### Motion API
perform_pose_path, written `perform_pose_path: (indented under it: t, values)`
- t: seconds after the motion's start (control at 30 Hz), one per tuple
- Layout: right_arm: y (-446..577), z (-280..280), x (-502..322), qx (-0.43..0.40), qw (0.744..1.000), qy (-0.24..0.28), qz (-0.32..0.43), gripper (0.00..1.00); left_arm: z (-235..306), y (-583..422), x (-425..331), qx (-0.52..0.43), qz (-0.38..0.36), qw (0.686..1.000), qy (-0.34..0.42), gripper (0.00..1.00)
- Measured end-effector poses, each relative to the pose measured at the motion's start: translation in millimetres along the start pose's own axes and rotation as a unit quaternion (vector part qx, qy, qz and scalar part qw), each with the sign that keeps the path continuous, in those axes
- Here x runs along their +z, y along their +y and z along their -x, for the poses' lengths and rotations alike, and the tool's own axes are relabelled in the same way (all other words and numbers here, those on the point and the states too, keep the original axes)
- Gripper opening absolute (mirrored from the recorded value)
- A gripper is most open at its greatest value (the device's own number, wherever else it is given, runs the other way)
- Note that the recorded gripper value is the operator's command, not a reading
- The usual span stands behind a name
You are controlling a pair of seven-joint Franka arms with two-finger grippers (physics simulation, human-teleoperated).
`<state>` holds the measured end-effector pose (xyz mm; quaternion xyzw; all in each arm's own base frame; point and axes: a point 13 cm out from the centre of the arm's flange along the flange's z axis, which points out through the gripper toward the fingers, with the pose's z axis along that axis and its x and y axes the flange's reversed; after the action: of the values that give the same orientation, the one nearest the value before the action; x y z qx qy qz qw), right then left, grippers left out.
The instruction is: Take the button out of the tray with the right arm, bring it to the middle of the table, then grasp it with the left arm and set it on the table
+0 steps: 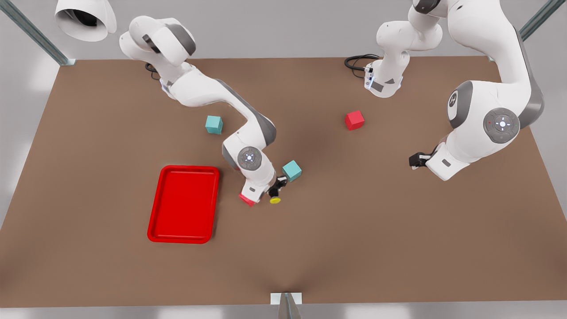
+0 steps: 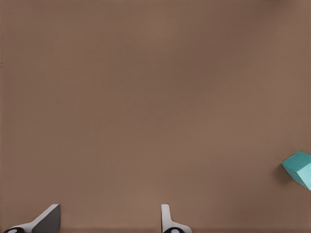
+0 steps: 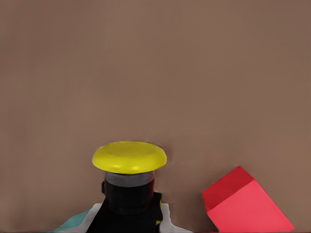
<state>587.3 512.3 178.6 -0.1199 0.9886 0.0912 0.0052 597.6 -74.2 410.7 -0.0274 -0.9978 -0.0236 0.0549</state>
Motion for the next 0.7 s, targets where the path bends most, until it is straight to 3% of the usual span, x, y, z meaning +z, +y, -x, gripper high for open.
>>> perform_pose_path:
  t: [0.1, 0.37, 0.4, 0.43, 0.6, 0.7]
  values:
    - [80.2, -6.5, 23.9, 0.011, 1.0, -0.01, 0.023, 0.38, -0.2, 0.2, -0.2, 0.0, 0.0, 1.0, 0.0, 1.0]
    - [82.5, 21.9, 124.2, 0.109, 0.991, -0.078, 0.026, 0.39, -2.1, 0.5, -3.4, 0.0, 0.0, 1.0, -0.001, 1.0]
    - [82.9, 25.2, 129.5, 0.12, 0.989, -0.086, 0.032, 0.61, -2.2, 0.5, -3.3, 0.0, 0.0, 1.0, 0.0, 1.0]
    - [83.1, 29.3, 130.9, 0.13, 0.986, -0.095, 0.037, 1.0, -2.1, 0.7, -2.8, 0.0, 0.001, 1.0, 0.0, 1.0]
    - [65.5, 64.0, 96.9, 0.193, 0.971, -0.125, 0.063, 1.0, -1.5, 2.4, -1.2, -0.001, 0.001, 1.0, 0.001, 1.0]
    - [30.8, 90.8, -53.0, 0.247, 0.957, -0.121, 0.09, 1.0, 7.8, -16.7, 4.3, 0.014, 0.0, 1.0, -0.001, 1.0]
